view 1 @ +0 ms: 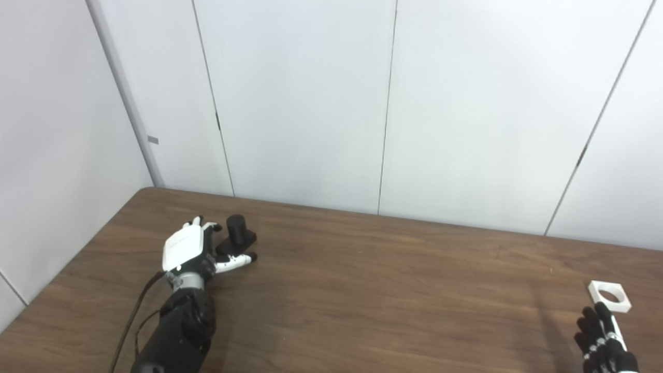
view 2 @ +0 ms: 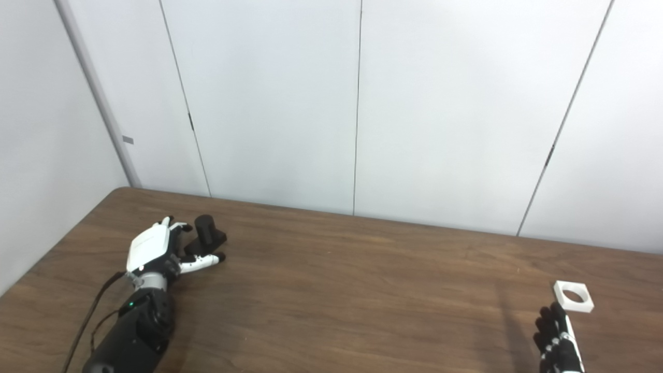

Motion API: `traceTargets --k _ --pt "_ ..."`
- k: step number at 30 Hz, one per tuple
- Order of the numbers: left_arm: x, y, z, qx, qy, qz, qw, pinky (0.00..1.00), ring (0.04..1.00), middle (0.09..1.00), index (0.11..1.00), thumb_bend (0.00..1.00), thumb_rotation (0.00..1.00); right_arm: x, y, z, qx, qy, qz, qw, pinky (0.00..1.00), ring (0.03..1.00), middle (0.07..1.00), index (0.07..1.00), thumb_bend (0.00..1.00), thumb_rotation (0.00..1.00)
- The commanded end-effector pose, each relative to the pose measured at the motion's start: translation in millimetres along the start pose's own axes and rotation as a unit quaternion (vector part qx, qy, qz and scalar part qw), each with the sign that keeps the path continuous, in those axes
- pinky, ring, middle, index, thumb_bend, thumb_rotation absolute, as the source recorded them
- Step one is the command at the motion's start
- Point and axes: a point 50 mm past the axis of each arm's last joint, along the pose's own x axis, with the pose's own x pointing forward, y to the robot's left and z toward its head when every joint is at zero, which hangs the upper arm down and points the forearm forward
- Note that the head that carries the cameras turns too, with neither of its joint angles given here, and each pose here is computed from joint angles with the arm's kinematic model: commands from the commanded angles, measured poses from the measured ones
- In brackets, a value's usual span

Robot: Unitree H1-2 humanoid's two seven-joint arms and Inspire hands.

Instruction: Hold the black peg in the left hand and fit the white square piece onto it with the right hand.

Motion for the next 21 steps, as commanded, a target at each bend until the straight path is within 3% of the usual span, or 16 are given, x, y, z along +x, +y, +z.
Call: traceTargets --k 1,10,14,15,16,21 --pt "18 24 13 -0.003 -0.010 0.035 0.999 1.00 1.000 0.983 0.766 0.87 0.49 -41 3 -42 0.019 0.089 -0.023 0.996 1.00 0.993 0.985 1.000 0.55 1.00" --pt "17 15 9 -0.008 -0.003 0.038 0.999 1.00 1.000 0.923 0.633 0.84 0.40 -41 2 -40 0.013 0.089 -0.021 0.996 1.00 0.996 0.988 1.000 0.55 1.00" --pt "18 13 3 -0.022 -0.011 0.050 0.998 1.00 0.971 0.862 0.557 0.80 0.25 -41 2 -39 0.010 0.089 -0.020 0.996 1.00 0.993 0.989 1.000 0.56 1.00" --pt "18 13 2 -0.025 -0.013 0.053 0.998 1.00 0.963 0.847 0.523 0.66 0.16 -41 2 -39 0.009 0.089 -0.020 0.996 1.00 0.991 0.988 1.000 0.56 1.00" --pt "19 12 1 -0.029 -0.015 0.054 0.998 1.00 0.959 0.839 0.506 0.60 0.12 -41 2 -39 0.007 0.089 -0.020 0.996 1.00 0.990 0.987 1.000 0.56 1.00" --pt "19 12 -3 -0.022 -0.024 0.052 0.998 1.00 0.914 0.779 0.484 0.52 0.05 -41 2 -37 0.004 0.087 -0.022 0.996 1.00 0.988 0.984 1.000 0.54 1.00"
